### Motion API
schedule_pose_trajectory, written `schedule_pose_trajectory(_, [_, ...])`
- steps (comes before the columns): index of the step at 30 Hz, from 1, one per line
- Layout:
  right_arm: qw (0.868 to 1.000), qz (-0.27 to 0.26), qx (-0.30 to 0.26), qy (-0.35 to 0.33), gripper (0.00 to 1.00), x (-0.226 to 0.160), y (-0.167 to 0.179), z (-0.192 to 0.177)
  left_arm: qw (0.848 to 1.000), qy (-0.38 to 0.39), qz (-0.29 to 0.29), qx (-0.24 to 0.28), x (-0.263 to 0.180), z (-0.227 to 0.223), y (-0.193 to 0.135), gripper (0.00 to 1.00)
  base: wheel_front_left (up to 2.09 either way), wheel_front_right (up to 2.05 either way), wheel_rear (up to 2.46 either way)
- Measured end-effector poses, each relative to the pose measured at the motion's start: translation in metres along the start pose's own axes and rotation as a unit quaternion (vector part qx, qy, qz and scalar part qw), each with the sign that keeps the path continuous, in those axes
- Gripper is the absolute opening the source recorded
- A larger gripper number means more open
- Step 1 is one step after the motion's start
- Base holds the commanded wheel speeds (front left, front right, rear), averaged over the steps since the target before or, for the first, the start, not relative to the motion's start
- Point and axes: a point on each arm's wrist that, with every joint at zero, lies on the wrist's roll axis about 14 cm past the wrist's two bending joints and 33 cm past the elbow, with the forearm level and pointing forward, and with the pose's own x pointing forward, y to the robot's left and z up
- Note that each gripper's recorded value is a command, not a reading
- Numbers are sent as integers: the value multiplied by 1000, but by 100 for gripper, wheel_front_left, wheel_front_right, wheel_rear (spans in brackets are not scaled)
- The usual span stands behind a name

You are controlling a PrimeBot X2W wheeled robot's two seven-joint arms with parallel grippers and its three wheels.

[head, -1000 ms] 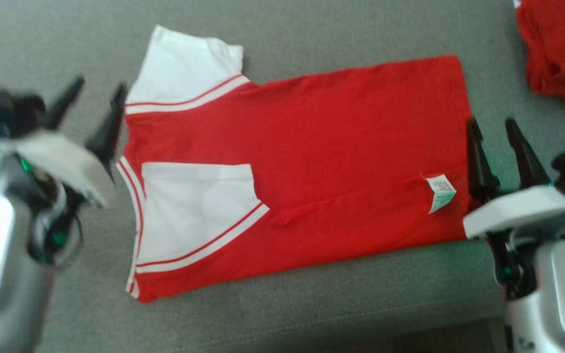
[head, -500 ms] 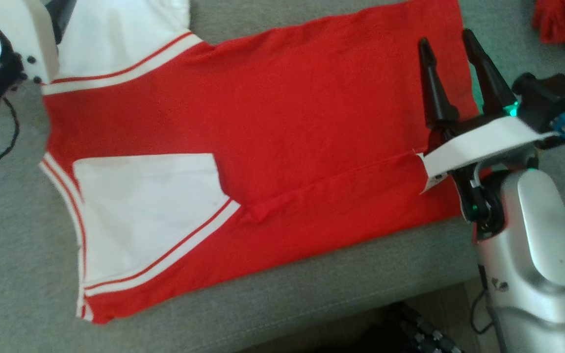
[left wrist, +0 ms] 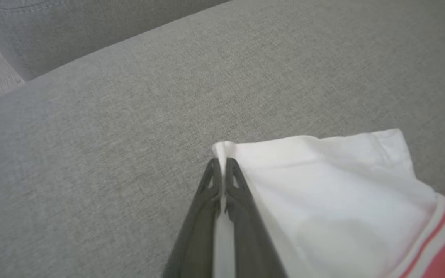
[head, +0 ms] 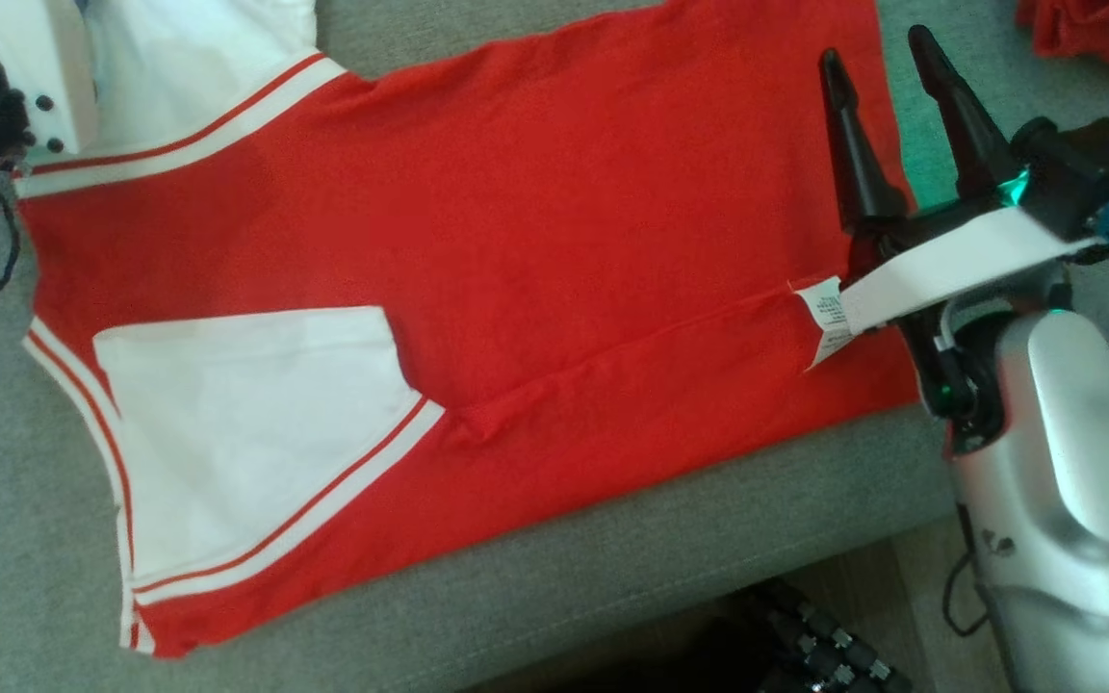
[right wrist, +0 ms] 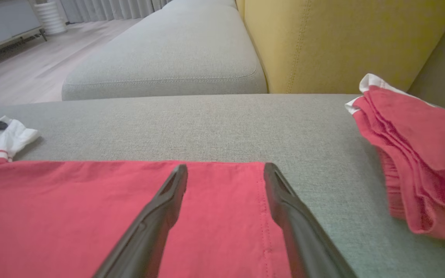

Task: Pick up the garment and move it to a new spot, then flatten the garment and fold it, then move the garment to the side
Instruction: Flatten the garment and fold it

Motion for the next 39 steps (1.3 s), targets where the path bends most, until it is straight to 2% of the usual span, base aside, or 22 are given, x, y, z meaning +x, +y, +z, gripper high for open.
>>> schedule_pose_trajectory(1, [1000,1,-2,3,100,0,0,0,1000,-1,1,0,-1,0,1,0,0,0,0])
schedule_pose_trajectory(3, [1000,3,-15,13,100,2,-2,-2,1000,-9,2,-1,-3,3,2,0,0,0,0])
schedule_pose_trajectory(9, [993,-2,-100,58,100,28,-26,15,997,-80,-2,-2,-21,27,-1,0,0,0,0])
schedule_pose_trajectory(14, [980,-9,-138,145,100,40,-45,-2,990,-139,-5,0,-43,49,-6,0,0,0,0])
schedule_pose_trajectory(22, [957,14,-155,246,100,50,-46,-28,982,-187,-8,-14,-73,43,-8,0,0,0,0])
schedule_pose_trajectory(28, [945,39,-134,296,100,52,-35,-41,981,-193,-14,-11,-81,38,-14,0,0,0,0])
schedule_pose_trajectory(32, [940,49,-122,316,44,53,-32,-42,981,-195,-16,-12,-82,36,-16,0,0,0,0])
schedule_pose_trajectory(35, [939,57,-112,321,25,52,-27,-43,979,-202,-14,-12,-85,39,-16,0,0,0,0])
schedule_pose_trajectory(37, [939,55,-108,321,1,51,-28,-43,978,-209,-13,-12,-88,41,-16,0,0,0,0])
schedule_pose_trajectory(39, [943,52,-107,310,0,52,-30,-41,976,-218,-10,-12,-91,45,-16,0,0,0,0])
